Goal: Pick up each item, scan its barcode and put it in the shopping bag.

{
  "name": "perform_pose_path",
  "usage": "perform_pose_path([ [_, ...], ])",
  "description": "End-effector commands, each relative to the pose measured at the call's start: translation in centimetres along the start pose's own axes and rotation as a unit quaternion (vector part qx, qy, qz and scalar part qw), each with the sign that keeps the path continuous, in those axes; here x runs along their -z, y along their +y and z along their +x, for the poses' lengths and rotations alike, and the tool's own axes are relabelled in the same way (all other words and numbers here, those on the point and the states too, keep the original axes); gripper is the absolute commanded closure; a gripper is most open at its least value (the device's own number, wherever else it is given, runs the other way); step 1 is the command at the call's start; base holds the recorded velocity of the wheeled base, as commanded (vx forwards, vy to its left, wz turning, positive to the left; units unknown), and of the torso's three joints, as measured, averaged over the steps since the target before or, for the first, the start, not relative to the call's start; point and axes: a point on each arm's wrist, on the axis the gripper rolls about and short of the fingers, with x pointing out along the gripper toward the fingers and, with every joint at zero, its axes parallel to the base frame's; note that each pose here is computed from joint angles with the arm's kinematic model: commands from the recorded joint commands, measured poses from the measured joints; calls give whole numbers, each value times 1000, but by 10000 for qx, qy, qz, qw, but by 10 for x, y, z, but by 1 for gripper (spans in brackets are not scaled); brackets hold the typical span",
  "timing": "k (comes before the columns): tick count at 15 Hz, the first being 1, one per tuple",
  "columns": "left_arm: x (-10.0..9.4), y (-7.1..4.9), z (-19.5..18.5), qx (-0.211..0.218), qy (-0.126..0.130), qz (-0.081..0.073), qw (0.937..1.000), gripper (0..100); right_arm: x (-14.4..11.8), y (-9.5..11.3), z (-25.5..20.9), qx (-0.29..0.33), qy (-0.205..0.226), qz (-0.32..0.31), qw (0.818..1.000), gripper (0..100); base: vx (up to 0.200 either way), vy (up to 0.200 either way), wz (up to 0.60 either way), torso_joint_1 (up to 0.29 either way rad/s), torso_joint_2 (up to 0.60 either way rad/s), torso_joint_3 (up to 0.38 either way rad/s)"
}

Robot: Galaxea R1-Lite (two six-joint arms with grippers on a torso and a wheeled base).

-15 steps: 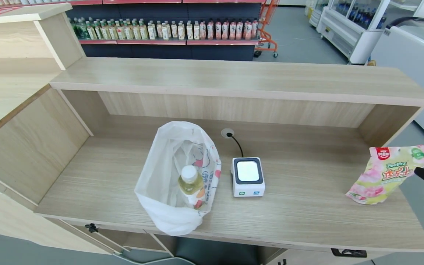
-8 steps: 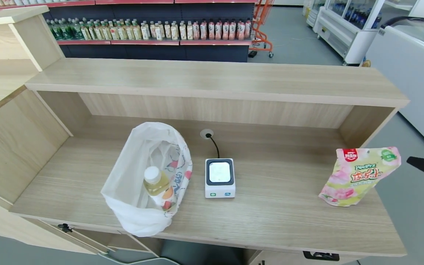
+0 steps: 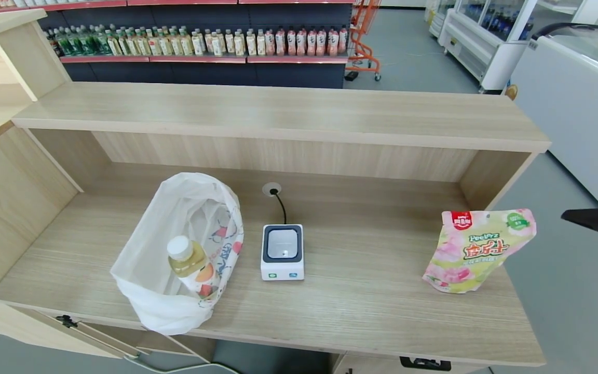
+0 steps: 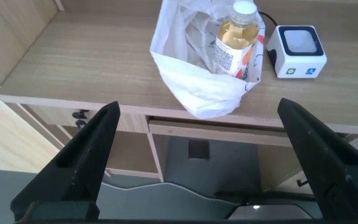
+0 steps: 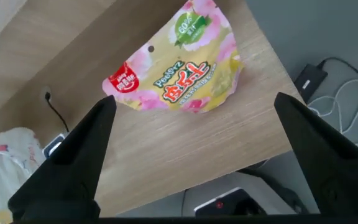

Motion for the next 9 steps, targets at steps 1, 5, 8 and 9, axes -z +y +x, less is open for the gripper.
perform_pose_path([
  [1,0,0,0,-2,-2,-8,10000,0,-9,8,17,130,139,289,9994,0,0,0,0,0,0,0],
  [5,0,0,0,-2,-2,0,10000,0,-20,17,31,498,274,1092,9924,0,0,0,0,0,0,0],
  [8,0,0,0,5,-2,0,10000,0,-15,15,48,761,412,1322,9874,0,0,0,0,0,0,0],
  [9,0,0,0,-2,-2,0,10000,0,-12,14,56,851,479,1404,9853,0,0,0,0,0,0,0],
])
